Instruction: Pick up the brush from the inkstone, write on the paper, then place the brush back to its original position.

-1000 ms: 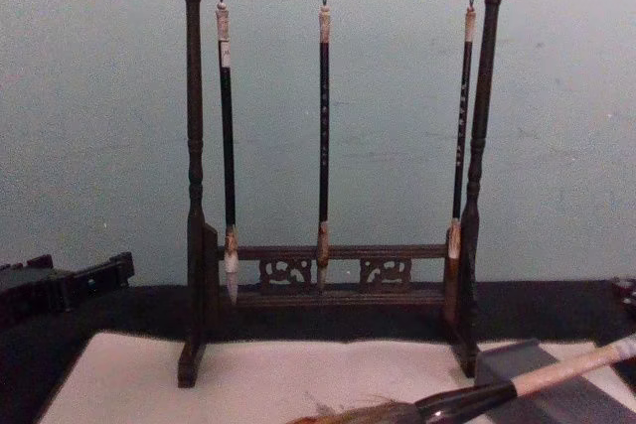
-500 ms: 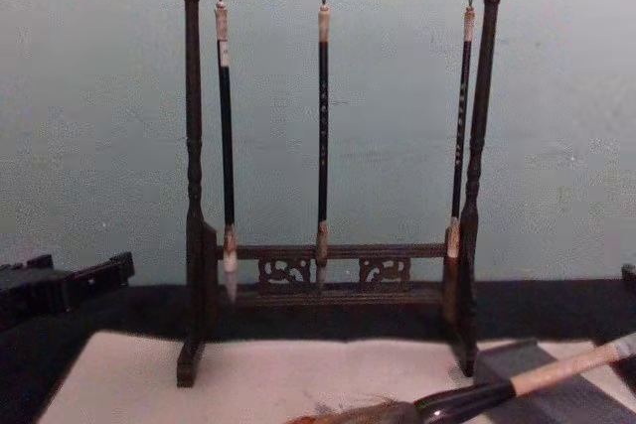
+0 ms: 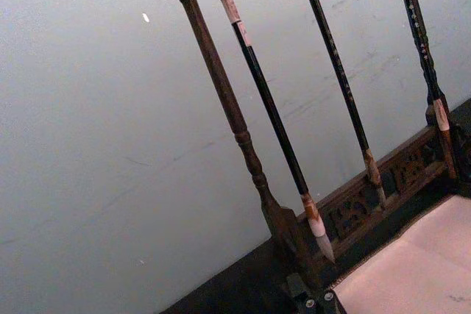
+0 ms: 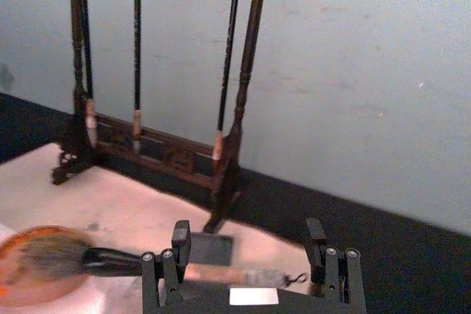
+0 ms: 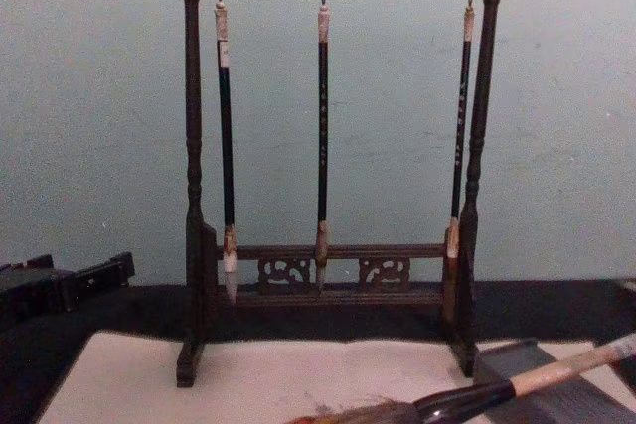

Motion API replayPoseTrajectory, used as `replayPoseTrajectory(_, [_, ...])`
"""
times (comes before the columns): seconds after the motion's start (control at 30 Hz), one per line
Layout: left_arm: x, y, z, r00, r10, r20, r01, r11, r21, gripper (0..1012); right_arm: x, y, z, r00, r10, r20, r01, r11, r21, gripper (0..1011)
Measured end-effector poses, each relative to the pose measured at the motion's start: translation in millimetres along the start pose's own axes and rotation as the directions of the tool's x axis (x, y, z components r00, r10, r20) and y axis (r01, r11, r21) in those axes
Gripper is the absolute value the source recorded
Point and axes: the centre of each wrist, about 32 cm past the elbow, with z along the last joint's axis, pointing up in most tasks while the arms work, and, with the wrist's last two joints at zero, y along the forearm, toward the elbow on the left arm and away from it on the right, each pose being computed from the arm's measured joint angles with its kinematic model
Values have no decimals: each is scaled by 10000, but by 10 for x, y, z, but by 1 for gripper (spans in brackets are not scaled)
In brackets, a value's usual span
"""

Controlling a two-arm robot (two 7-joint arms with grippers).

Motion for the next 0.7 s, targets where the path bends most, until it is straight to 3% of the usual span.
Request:
replayPoseTrajectory(0.17, [0,0,0,10000,0,1,0,10000,0,1000,-72,-60,-54,9969,175,-771,-177,9998,-17,1001])
replayPoseTrajectory(0.4, [0,0,0,10000,0,1,0,10000,0,1002,-131,-100,-150,9705,453,-2368,-436,9990,122,1001])
replayPoseTrajectory(0.47, [0,0,0,10000,-1,0,1,10000,0,1002,-140,-100,-200,9429,526,-3289,-503,9986,155,1000])
replayPoseTrajectory(0.5, [0,0,0,10000,0,1,0,10000,0,1002,-141,-100,-216,9325,541,-3570,-523,9985,147,1000])
replayPoseTrajectory(0.53, [0,0,0,10000,0,0,0,10000,-1,1002,-141,-100,-216,9325,541,-3570,-523,9985,147,1001])
replayPoseTrajectory(0.6, [0,0,0,10000,-1,1,1,10000,1,1002,-136,-97,-271,8878,570,-4568,-582,9982,114,1001])
replayPoseTrajectory(0.7, [0,0,0,10000,0,1,0,10000,0,1002,-129,-93,-297,8579,541,-5109,-574,9983,94,1001])
